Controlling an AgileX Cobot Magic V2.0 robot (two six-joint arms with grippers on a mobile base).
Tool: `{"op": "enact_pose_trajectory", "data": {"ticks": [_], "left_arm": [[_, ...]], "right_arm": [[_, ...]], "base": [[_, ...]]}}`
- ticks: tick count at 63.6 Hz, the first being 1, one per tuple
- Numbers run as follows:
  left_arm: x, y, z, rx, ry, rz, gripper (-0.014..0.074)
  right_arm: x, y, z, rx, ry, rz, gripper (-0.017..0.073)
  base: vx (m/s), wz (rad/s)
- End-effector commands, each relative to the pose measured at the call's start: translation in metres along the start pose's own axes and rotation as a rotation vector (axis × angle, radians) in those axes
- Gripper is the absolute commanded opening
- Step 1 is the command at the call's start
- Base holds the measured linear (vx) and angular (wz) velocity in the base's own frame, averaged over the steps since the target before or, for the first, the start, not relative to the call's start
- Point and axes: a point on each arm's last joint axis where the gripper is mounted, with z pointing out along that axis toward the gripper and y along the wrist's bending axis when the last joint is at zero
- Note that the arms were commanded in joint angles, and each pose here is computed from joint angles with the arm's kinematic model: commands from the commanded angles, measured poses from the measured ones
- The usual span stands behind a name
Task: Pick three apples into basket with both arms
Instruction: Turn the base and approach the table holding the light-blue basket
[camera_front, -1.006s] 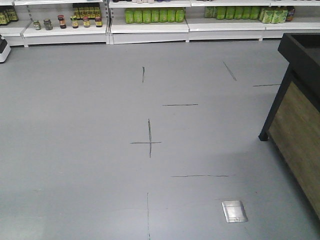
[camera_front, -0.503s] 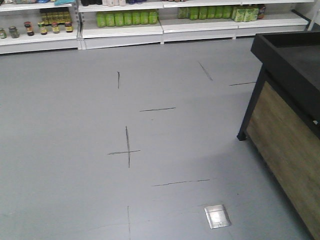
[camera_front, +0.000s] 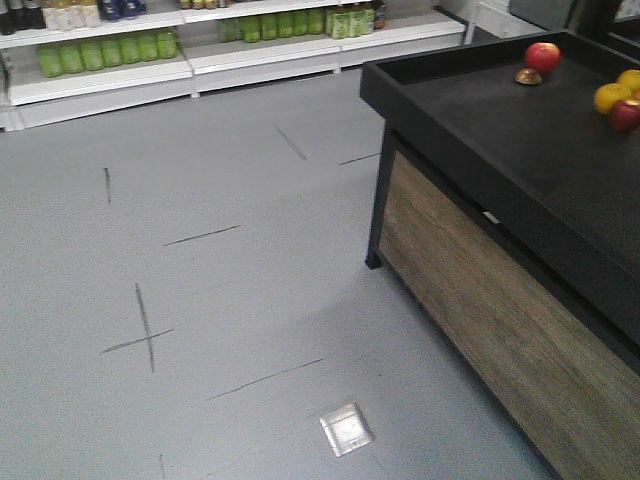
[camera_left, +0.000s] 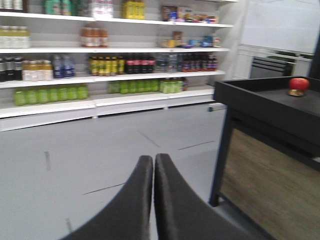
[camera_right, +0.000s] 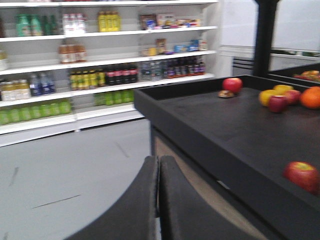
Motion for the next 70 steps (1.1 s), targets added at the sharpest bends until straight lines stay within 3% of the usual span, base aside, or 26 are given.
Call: {"op": "enact_pose_trajectory", "data": {"ticks": [1,70], "left_arm": [[0.0002,-0.0013,0.0012,0.019,-0.039,-0.008,-0.0006],[0.0002,-0.0013,0.0012,0.019,-0.039,-0.008,-0.0006]], "right_arm": [[-0.0027,0.0003,0.0006,-0.004,-0.063,-0.010,-0.0009],[-0.0026,0.0003,0.0006,-0.004,-0.062,-0.010,-0.0009]], "base": [[0.09,-0.59],[0.09,-0.50]]}}
